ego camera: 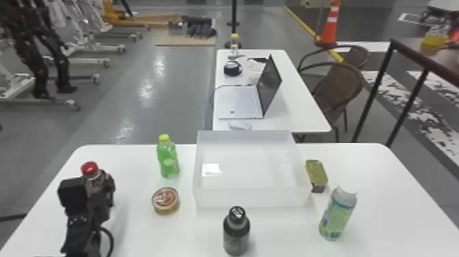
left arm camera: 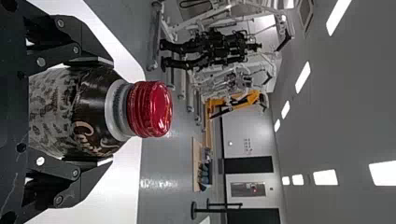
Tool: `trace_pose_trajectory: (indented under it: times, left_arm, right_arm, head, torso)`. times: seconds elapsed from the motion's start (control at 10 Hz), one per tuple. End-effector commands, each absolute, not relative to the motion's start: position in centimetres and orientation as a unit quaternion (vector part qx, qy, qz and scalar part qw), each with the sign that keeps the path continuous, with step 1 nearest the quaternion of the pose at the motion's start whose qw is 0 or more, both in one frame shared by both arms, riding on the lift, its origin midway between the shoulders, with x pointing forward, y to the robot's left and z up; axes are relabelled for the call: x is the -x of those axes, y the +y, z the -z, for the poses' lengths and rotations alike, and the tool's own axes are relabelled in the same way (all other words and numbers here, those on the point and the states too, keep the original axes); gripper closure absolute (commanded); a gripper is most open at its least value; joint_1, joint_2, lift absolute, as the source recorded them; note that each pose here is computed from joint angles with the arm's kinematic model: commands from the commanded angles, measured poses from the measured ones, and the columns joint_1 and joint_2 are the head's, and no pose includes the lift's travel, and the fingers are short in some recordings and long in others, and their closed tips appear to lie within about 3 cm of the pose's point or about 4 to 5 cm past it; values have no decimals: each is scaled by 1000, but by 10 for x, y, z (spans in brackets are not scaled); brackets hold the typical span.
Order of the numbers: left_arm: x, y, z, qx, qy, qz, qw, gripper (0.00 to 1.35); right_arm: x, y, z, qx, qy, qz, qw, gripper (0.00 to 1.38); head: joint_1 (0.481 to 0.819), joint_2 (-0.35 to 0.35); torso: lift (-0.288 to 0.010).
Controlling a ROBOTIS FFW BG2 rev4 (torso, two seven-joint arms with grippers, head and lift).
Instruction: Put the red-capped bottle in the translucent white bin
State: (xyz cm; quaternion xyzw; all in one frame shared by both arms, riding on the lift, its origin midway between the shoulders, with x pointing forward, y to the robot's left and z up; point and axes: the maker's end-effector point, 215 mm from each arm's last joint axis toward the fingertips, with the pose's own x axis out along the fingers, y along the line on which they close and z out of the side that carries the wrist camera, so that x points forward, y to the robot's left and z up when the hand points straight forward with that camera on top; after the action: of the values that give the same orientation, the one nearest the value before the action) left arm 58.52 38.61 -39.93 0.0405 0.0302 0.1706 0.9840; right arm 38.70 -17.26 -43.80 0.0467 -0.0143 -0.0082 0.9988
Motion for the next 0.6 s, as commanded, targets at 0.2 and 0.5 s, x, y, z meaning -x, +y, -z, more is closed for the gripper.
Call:
trace_pose_trajectory:
  times: [0.2,0.5]
  left_arm:
    - [-612,250,313,46,-58,-17,997,1023]
    - [-639,166,279,83,-71,107,988,1023]
  right_arm:
    - [-387,-173,439,-48,-13,9,999,206]
    - [-388,-174,441,-52,-11,11,999,206]
  head:
    - [549,0]
    - [549,0]
  torso:
    - [-100]
    - [-100]
